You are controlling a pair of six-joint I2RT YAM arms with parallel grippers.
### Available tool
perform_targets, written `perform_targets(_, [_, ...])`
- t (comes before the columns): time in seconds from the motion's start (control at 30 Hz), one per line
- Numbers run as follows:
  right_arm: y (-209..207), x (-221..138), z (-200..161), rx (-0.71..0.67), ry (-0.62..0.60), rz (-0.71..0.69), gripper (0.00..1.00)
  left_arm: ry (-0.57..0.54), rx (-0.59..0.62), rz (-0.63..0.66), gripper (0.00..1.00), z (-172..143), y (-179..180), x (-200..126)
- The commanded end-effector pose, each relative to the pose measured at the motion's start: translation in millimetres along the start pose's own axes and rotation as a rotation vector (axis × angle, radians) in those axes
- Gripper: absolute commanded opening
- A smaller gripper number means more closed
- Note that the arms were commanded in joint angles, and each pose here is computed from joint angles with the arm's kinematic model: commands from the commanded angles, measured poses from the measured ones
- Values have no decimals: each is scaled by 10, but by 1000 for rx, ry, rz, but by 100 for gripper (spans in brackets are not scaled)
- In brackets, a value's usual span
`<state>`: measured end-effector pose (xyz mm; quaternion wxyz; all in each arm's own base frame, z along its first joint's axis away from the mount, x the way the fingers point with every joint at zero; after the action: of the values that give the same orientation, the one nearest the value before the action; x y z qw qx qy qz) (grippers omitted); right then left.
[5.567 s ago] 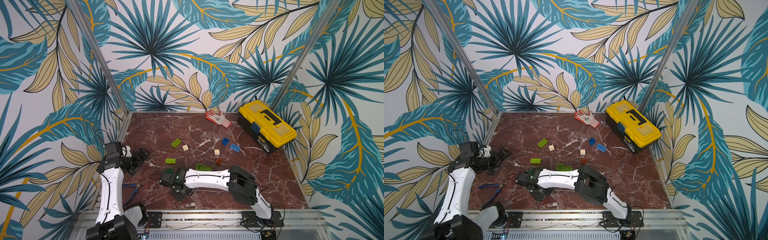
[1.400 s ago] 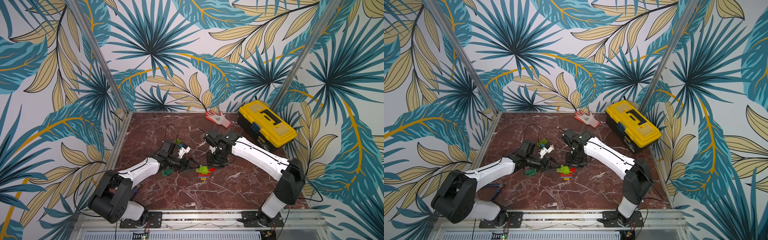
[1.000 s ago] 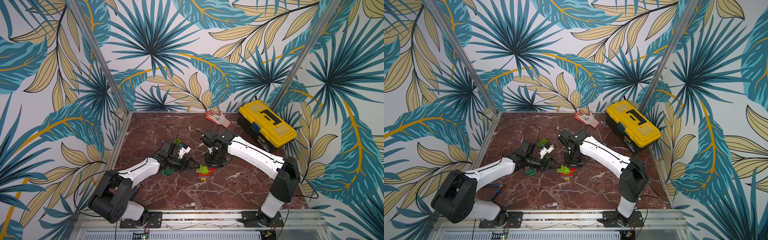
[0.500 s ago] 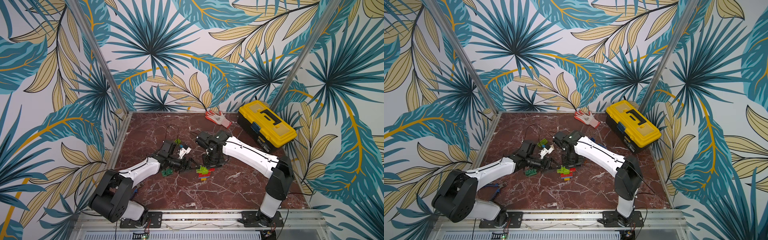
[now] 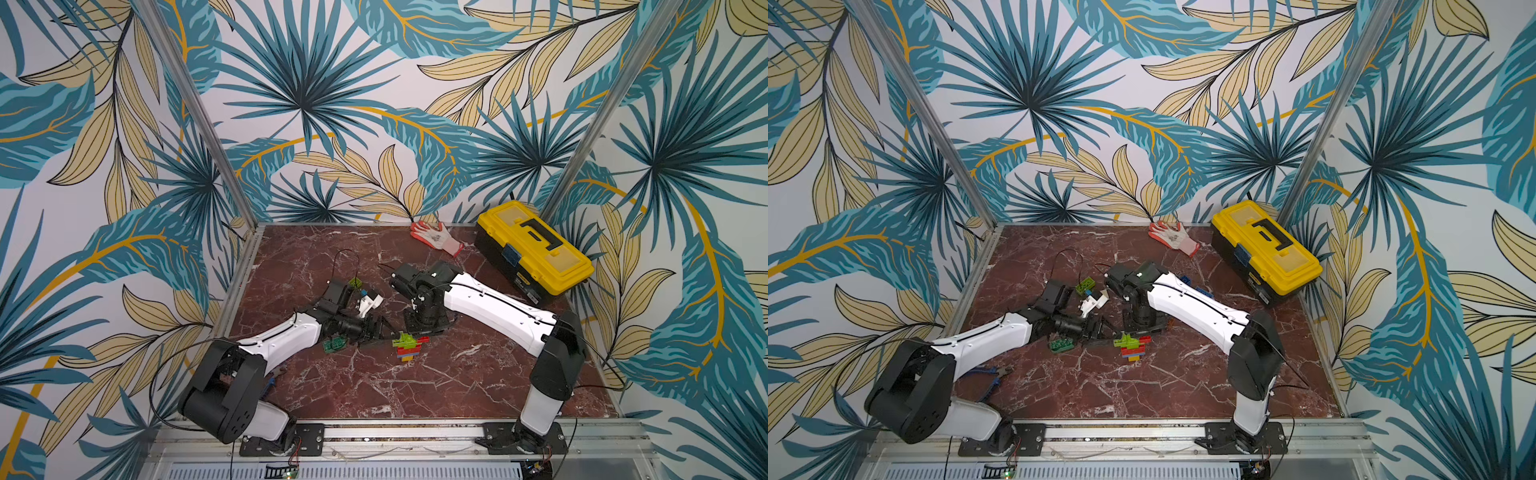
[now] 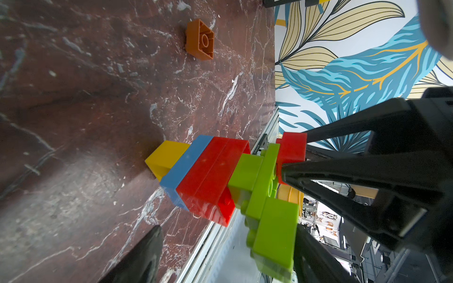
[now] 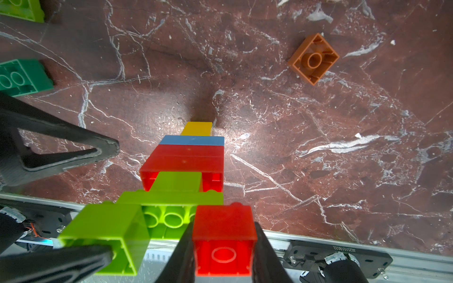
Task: Assemble a carrot with lego
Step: Assemble the lego brick with the lego brick.
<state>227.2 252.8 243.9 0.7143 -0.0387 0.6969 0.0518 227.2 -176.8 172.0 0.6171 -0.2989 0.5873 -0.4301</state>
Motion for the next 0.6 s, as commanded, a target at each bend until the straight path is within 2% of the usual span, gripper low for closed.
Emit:
perform_targets(0.0, [88,559,-78,-56,184,-90,25,31,-107,184,81,-137,265,46])
perform_targets(0.3, [109,750,-105,-80,235,-86,24,43,-123,200,81,-158,300,51])
perform_targets(0.57, [105,546,-68,-85,180,-79,27,4,-73,169,84,-56,80,-36])
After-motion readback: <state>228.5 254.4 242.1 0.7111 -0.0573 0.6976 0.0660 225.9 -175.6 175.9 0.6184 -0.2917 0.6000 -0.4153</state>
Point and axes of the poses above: each gripper's point midway between its finger pads, its own x axis out along the fingers, its own y axis along the line the jaws close on, z = x × y, the point moved 10 cm from there along -x, back along the fingers, and after that the axes turned 1 degree about x, right-handed, at the moved point
